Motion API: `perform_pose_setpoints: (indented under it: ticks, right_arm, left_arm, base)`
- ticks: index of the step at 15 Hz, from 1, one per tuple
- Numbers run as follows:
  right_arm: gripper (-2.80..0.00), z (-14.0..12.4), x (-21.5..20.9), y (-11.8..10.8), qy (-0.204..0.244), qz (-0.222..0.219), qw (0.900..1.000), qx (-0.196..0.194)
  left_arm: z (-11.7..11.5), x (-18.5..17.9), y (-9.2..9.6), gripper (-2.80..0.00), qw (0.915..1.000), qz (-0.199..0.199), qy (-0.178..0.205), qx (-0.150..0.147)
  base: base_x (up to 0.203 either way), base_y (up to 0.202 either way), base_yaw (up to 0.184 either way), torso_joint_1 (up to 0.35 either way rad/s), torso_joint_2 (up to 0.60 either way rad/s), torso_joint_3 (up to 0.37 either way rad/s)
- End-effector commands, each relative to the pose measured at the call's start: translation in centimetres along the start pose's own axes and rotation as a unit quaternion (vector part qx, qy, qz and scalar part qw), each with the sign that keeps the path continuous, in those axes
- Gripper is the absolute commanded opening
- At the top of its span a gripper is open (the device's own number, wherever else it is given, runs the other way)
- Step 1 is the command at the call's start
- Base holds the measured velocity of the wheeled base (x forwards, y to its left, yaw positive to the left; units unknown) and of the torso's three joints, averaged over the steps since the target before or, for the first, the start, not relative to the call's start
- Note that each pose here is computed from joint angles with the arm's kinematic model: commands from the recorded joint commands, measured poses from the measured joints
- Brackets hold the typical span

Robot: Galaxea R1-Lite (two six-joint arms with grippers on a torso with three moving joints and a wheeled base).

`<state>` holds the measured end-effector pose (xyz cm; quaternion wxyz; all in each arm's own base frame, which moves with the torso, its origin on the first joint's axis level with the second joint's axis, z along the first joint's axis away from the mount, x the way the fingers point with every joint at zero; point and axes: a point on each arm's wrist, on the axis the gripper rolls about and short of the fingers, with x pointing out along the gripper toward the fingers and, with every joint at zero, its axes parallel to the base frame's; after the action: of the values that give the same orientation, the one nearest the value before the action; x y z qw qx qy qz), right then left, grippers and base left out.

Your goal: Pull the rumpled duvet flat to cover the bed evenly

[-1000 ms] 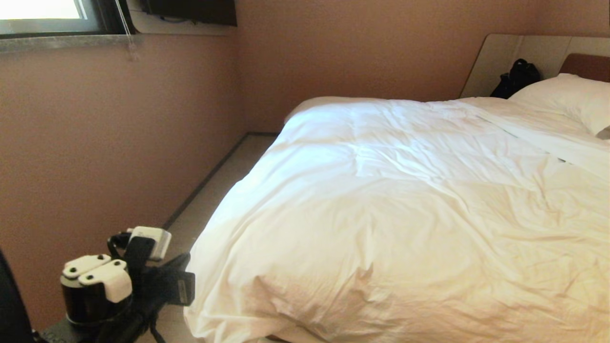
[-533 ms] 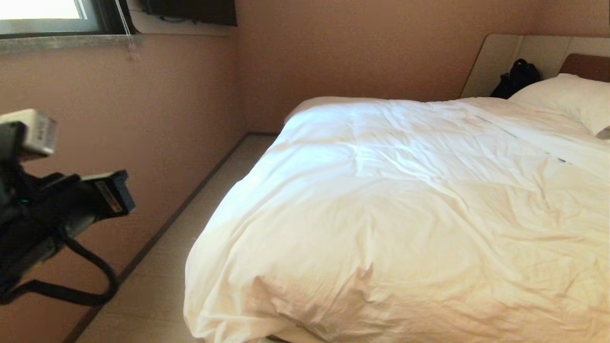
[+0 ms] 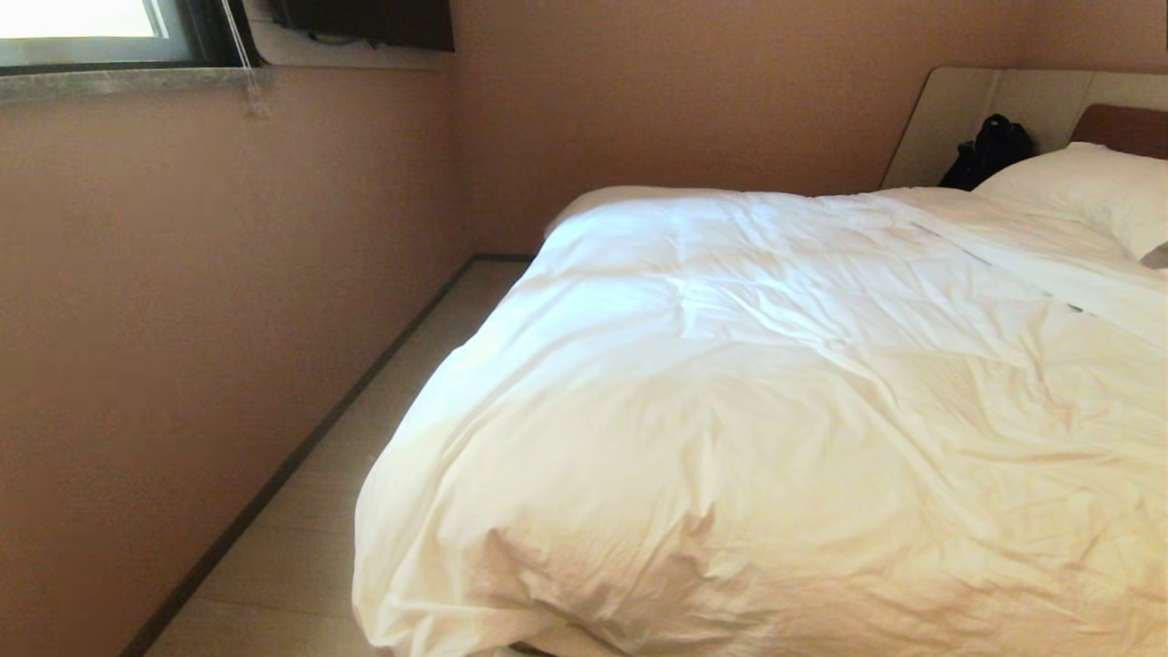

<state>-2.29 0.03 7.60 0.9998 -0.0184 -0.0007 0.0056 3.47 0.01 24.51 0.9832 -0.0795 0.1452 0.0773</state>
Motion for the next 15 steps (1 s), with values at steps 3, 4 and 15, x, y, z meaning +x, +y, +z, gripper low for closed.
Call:
perform_pose_setpoints:
  ticks: [3,4,15]
  right_arm:
    - [-2.8,0.0,0.0,0.0,0.0,0.0,1.0,0.0]
    - [-2.8,0.0,0.0,0.0,0.0,0.0,1.0,0.0]
    - [-2.8,0.0,0.0,0.0,0.0,0.0,1.0,0.0]
  left_arm:
    - [-2.4,-4.3,2.4,-2.8,0.9961,0.051,-0.068,-0.023]
    - [-3.0,-4.4,2.6,-2.8,0.9948,0.068,-0.072,-0.024]
    - [-11.1,-6.3,3.4,-2.8,0.9849,0.036,-0.168,0.021]
  base:
    - [0.0,0.0,0.0,0.0,0.0,0.0]
    - [0.0,0.0,0.0,0.0,0.0,0.0]
    - [0.0,0.0,0.0,0.0,0.0,0.0]
